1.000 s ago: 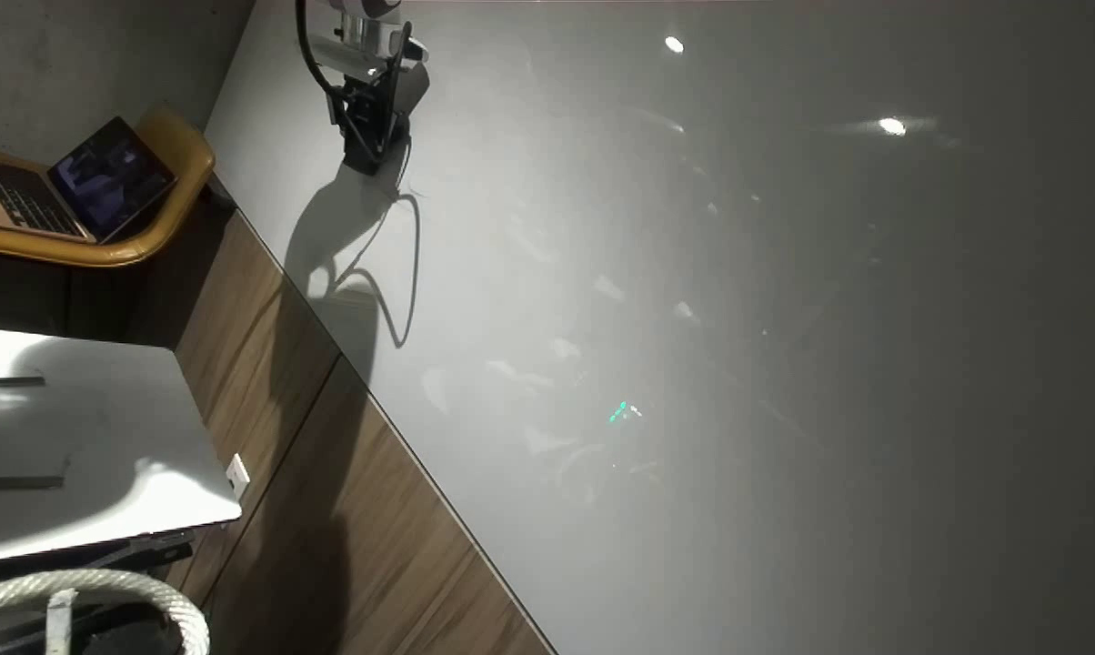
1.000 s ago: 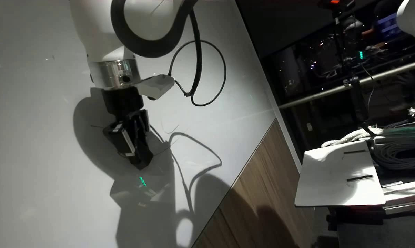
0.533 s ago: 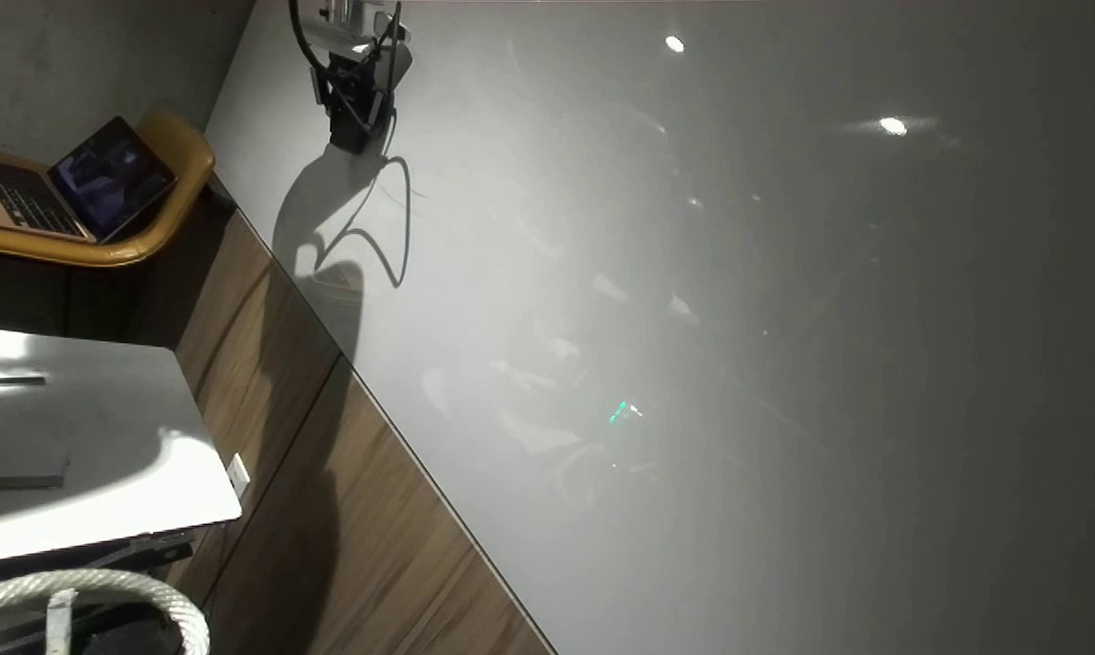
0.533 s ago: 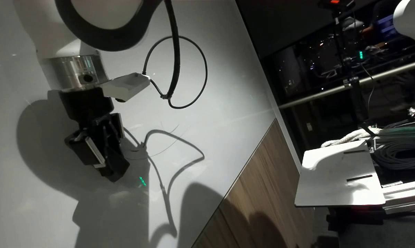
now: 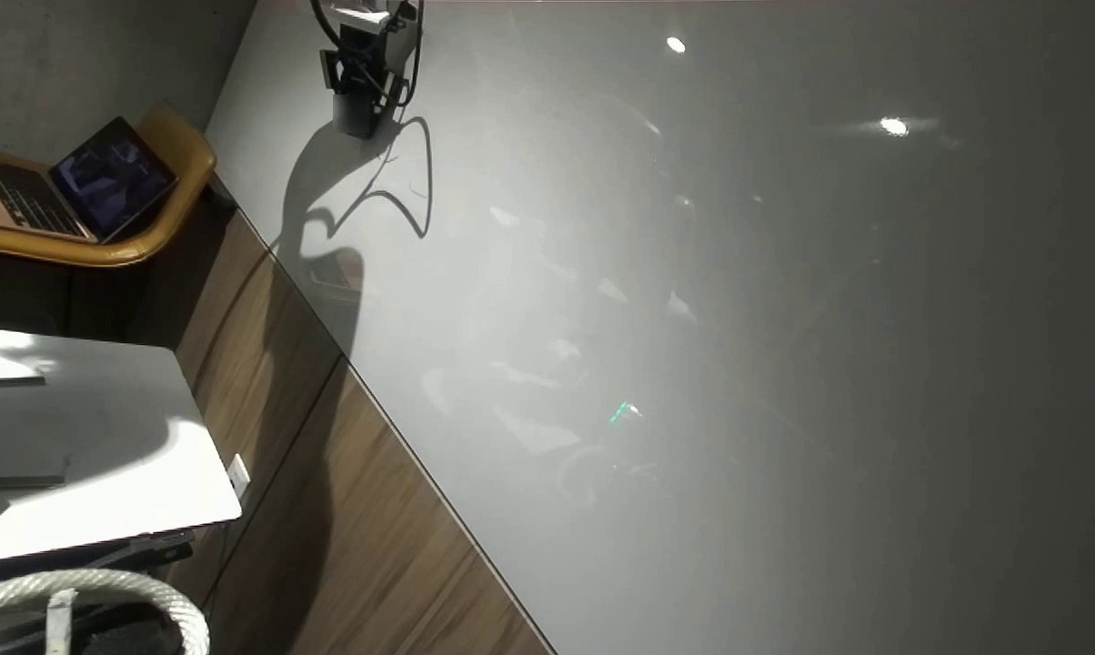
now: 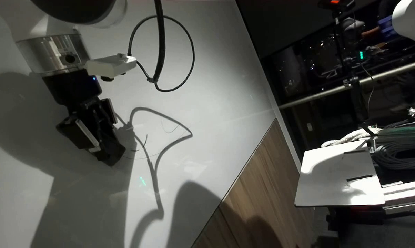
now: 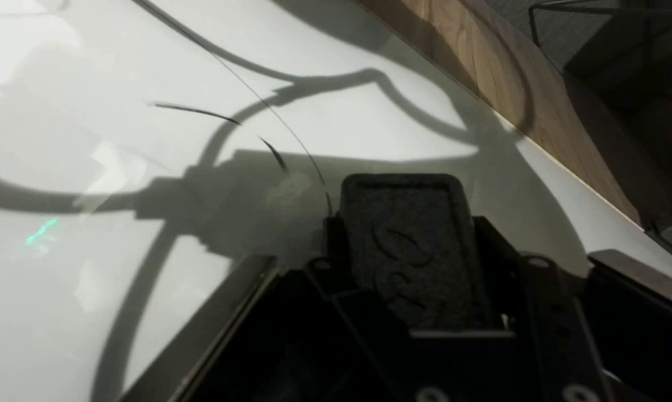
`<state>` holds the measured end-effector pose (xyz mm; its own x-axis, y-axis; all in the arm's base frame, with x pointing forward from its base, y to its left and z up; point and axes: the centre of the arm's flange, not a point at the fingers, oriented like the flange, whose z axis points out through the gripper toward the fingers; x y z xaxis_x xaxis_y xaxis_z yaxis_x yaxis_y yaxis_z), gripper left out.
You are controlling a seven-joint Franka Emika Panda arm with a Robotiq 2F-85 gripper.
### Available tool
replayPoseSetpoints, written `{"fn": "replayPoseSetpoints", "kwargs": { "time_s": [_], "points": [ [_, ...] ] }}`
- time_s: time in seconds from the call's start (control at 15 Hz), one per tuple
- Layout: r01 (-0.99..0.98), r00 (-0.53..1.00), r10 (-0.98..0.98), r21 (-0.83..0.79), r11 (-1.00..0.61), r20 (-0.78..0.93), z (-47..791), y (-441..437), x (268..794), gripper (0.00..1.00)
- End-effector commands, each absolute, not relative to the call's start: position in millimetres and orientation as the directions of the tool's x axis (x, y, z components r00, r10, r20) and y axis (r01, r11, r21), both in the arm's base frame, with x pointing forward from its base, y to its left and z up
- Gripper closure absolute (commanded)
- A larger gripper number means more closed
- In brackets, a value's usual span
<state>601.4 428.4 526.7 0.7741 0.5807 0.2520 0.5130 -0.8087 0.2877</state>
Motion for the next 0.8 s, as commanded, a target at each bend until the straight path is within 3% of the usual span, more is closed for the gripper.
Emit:
{"fn": "replayPoseSetpoints", "kwargs": {
  "time_s": [0.0, 0.73],
  "points": [
    [0.465, 0.772, 0.563, 0.342, -0.817, 0.294, 541, 368, 651, 0.69],
    [0.291, 0.873, 0.379, 0.296, -0.910, 0.307, 488, 228, 604, 0.69]
  ]
}}
